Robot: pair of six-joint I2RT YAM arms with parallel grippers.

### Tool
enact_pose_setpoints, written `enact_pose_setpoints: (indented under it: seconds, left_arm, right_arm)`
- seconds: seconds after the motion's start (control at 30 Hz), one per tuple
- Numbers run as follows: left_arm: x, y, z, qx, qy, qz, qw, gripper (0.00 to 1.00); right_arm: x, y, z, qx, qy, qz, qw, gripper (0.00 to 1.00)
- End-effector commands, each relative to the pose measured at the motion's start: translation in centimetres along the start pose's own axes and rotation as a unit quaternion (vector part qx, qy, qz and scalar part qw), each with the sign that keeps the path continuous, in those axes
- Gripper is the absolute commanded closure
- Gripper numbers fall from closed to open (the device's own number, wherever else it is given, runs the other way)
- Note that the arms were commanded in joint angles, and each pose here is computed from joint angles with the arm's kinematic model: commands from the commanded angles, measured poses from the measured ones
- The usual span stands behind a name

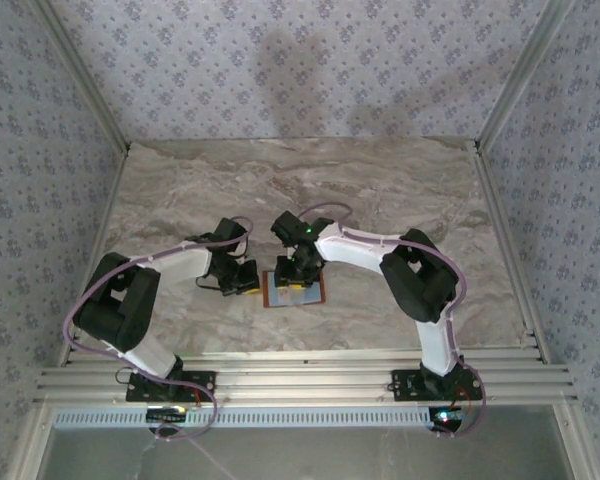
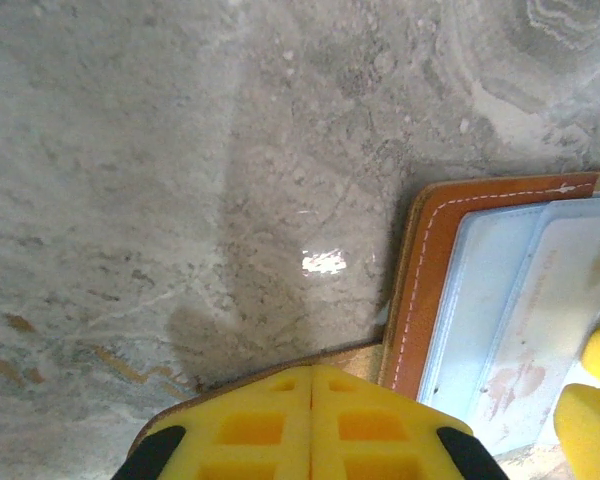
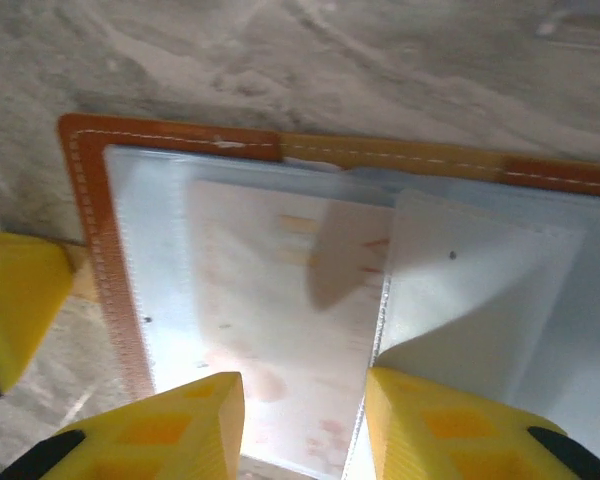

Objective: Take the credit cards out of the card holder

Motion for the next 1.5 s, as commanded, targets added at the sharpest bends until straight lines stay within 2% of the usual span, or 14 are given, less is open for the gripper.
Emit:
enact_pose_setpoints:
  seconds: [0.0, 0.33, 0.63, 0.77, 0.87, 1.03, 1.23, 1.47]
  left_arm:
    - [-0.3, 0.6, 0.9, -0.003, -0.023, 0.014, 1.0, 0.92]
    - [-0.6, 0.5, 0.8, -0.001, -0.024, 0.014, 1.0, 0.92]
    - [-1.8, 0.1, -0.1, 0.007, -0.019, 0.002, 1.0, 0.92]
    - [-2.5, -0.1, -0.9, 0.015, -0.017, -0.005, 1.0, 0.92]
    - [-3.1, -0.3, -1.8, 0.021, -0.012, -0.012, 1.0, 0.92]
    - [-3.4, -0.3, -3.6, 0.034, -0.004, -0.016, 0.999, 0.92]
    - [-1.9, 0.1, -4.4, 0.035, -0.006, -0.003, 0.999, 0.92]
    - [-0.3, 0.5, -4.1, 0.03, -0.01, 0.013, 0.999, 0.92]
  right_arm:
    - [-1.8, 0.5, -1.3, -0.017, 0.068, -0.011, 0.997, 0.6]
    - [-3.1, 0.6, -3.2, -0.021, 0.148, -0.024, 0.989, 0.55]
    - [-4.5, 0.6, -6.4, -0.008, 0.204, -0.034, 0.978, 0.55]
    - [-5.4, 0.5, -7.4, -0.003, 0.204, -0.039, 0.978, 0.57]
    - [-5.9, 0.3, -7.0, 0.0, 0.156, -0.046, 0.987, 0.59]
    - [-6.2, 0.2, -4.8, 0.001, 0.016, -0.049, 0.999, 0.63]
    - [-5.9, -1.0, -1.5, -0.005, -0.156, -0.048, 0.987, 0.66]
    - [-3.4, -0.8, -1.0, 0.0, -0.206, -0.004, 0.978, 0.68]
Point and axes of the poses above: each hand's point on the last joint's axis, 136 mm out from that joint toward the fingers, its own x axis out along the fingers, its own z axis along the line the jaws close on, y = z × x, the point moved 5 cm from there along -x, back along the fingers, and after that the axes turned 2 degrees about x, right-handed, at the moved point
